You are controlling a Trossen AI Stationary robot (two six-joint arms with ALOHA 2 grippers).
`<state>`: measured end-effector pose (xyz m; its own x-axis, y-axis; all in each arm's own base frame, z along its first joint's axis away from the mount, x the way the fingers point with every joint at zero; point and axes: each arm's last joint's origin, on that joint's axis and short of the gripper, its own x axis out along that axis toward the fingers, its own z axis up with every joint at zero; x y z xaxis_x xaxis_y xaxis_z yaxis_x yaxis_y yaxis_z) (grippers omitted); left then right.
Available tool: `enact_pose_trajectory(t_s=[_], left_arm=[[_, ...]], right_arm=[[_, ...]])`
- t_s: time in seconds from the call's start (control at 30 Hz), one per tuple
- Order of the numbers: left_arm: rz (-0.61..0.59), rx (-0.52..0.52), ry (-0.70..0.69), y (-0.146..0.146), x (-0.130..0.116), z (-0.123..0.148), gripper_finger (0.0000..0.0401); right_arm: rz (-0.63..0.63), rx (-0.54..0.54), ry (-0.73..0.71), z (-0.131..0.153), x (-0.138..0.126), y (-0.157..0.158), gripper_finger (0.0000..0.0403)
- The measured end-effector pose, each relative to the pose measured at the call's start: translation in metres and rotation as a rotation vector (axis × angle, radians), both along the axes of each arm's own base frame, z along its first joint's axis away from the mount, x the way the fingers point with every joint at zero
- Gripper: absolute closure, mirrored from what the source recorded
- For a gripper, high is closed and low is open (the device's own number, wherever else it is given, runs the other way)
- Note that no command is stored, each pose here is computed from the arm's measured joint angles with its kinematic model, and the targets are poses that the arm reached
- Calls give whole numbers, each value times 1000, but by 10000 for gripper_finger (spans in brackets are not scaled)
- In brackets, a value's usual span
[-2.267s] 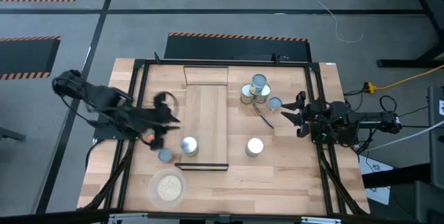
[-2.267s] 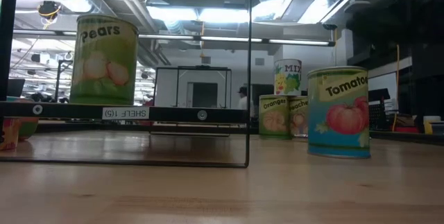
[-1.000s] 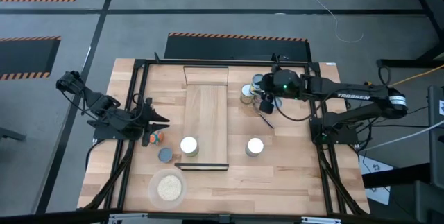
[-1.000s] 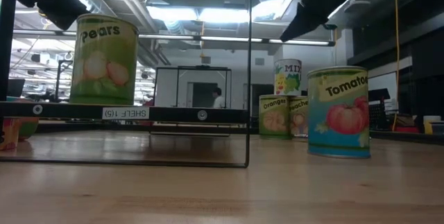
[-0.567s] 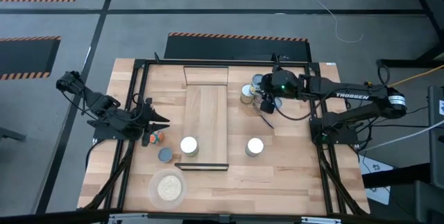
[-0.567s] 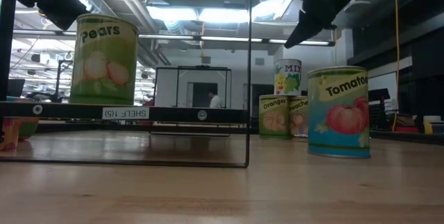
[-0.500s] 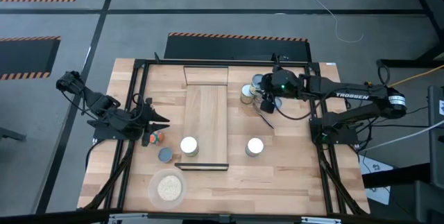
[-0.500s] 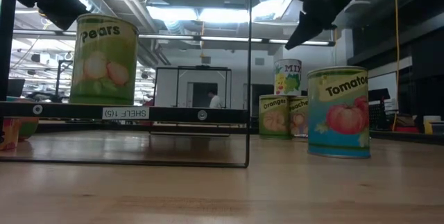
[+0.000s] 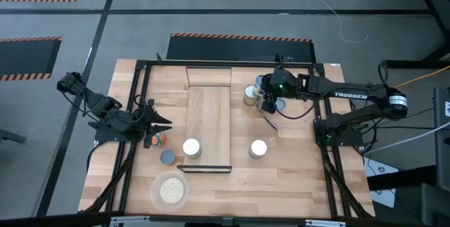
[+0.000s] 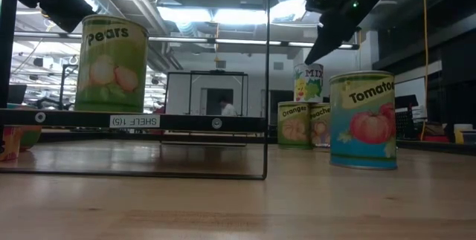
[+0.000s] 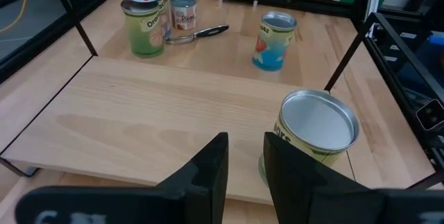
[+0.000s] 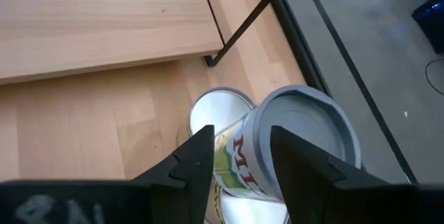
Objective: Pick and place cans onto a shelf
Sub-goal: Put the canned mixed fruits on the shelf
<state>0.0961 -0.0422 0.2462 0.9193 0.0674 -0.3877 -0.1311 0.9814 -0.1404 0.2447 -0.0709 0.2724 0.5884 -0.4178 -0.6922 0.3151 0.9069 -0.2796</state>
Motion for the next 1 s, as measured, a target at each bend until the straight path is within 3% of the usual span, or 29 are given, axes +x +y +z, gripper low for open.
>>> enact_pose_trajectory(t_s=[0.2,0.6,1.0], left_arm=[[0,0,0,0,0,0,316],[0,0,0,0,0,0,316],[0,0,0,0,0,0,316]], right_arm=[[-1,5,20,-5,3,-1,263],[-3,2,20,-5,3,-1,330],[0,5,18,-5,3,-1,370]])
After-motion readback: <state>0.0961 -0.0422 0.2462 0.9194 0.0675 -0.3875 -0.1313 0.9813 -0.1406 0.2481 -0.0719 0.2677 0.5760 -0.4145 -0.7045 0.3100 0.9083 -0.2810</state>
